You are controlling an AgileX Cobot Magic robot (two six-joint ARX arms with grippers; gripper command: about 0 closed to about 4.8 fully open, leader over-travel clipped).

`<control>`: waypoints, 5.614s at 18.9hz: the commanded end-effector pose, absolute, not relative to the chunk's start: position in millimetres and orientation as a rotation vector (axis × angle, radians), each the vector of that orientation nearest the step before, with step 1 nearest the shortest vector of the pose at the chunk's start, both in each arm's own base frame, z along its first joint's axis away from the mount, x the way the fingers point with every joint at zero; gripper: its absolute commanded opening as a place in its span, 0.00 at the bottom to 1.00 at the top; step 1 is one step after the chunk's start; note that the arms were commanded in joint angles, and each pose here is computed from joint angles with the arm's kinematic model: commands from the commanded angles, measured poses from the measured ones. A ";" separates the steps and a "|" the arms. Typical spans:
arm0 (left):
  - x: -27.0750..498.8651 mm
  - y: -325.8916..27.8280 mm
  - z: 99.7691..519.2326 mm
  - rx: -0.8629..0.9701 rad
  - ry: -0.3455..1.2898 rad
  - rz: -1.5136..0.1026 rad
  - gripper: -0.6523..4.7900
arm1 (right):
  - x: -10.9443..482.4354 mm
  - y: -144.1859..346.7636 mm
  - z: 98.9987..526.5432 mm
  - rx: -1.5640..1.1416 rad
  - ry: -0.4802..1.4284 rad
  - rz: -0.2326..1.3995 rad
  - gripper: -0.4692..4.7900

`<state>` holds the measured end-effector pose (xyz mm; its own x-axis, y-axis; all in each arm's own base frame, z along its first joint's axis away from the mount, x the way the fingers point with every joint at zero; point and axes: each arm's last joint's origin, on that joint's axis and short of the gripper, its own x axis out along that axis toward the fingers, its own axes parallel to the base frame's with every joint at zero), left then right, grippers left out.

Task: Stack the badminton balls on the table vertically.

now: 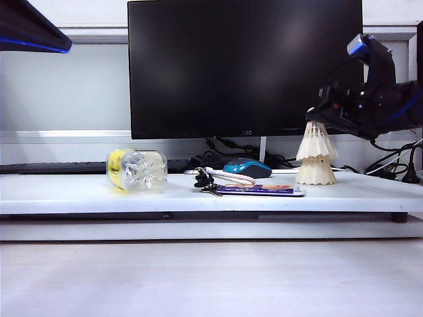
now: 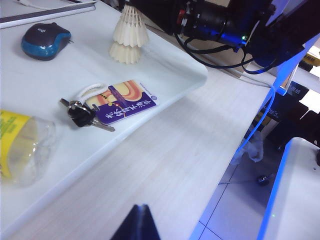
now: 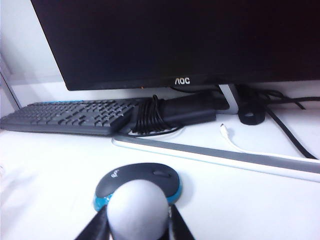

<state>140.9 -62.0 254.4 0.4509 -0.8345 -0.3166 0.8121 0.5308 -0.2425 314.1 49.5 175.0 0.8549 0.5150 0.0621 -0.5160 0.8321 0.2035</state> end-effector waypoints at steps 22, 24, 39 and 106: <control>70.8 -37.2 297.7 0.039 -0.021 -0.856 0.11 | 239.6 35.0 313.0 0.088 -0.488 0.849 0.28; 45.6 -28.2 300.5 0.050 -0.125 -0.792 0.11 | 217.3 29.6 331.2 0.075 -0.473 0.851 0.18; 38.0 -16.5 272.9 -0.041 -0.010 -0.464 0.11 | 112.3 14.4 319.2 -0.132 -0.038 0.517 0.09; 90.7 -32.3 152.0 0.084 0.115 -0.472 0.11 | 97.6 3.8 146.7 0.182 0.219 0.097 0.09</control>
<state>90.9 -32.1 152.6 0.8869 -0.4433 -0.1298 0.4528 0.8900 0.0545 97.6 3.8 147.0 0.9724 0.1140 -0.2036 -0.0761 0.9797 0.1853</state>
